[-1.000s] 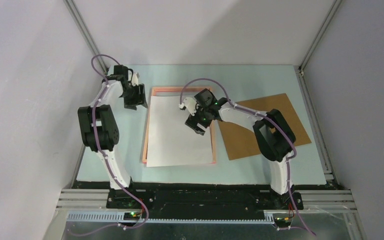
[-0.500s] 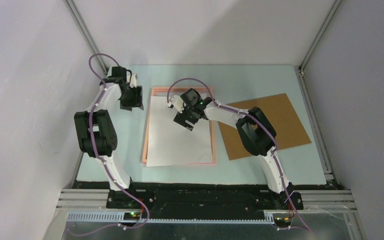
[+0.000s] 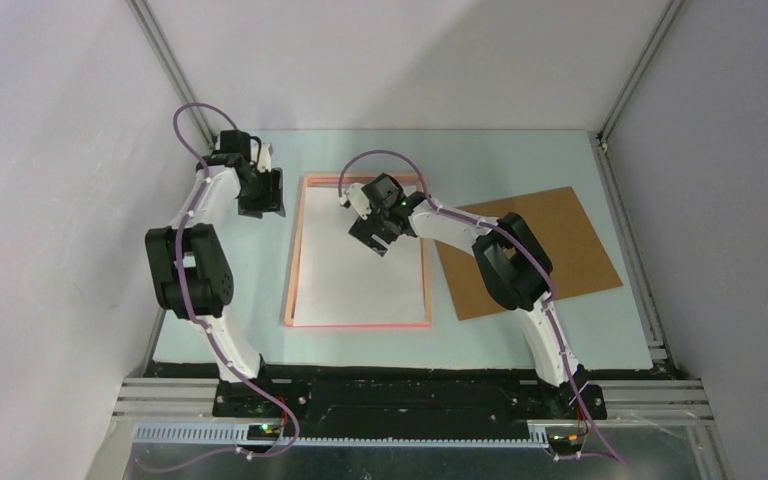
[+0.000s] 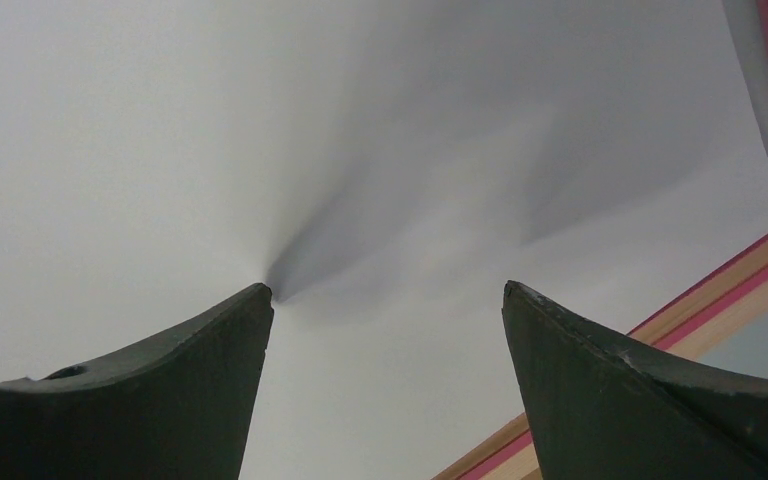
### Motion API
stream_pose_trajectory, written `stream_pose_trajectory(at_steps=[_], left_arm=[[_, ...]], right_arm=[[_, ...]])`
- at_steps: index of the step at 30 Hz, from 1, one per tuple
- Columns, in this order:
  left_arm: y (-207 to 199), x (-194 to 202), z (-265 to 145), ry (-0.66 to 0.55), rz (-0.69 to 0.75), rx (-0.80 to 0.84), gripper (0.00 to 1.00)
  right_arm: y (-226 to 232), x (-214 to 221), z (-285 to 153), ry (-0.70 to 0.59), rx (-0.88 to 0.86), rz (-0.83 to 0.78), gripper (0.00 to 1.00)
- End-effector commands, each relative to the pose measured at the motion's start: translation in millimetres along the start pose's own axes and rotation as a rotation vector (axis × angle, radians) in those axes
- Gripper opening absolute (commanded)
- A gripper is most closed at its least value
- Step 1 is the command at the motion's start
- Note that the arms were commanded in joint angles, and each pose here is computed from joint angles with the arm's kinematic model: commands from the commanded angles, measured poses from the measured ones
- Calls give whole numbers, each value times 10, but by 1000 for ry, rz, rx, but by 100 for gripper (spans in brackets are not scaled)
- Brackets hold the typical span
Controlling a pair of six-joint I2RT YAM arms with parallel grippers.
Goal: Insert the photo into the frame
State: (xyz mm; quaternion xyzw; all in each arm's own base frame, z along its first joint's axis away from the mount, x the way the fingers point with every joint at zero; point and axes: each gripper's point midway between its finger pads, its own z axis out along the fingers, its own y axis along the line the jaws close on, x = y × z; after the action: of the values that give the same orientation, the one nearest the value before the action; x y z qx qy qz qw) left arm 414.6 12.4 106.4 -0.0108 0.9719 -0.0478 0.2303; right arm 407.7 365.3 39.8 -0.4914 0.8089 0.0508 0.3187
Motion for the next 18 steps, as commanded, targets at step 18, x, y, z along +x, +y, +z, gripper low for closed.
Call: stream_pose_trajectory(at_steps=[18], left_arm=[[-36,-134,-200,-73,26,20,62]], right_arm=[[-319,-62,-79,-10,82,82,89]])
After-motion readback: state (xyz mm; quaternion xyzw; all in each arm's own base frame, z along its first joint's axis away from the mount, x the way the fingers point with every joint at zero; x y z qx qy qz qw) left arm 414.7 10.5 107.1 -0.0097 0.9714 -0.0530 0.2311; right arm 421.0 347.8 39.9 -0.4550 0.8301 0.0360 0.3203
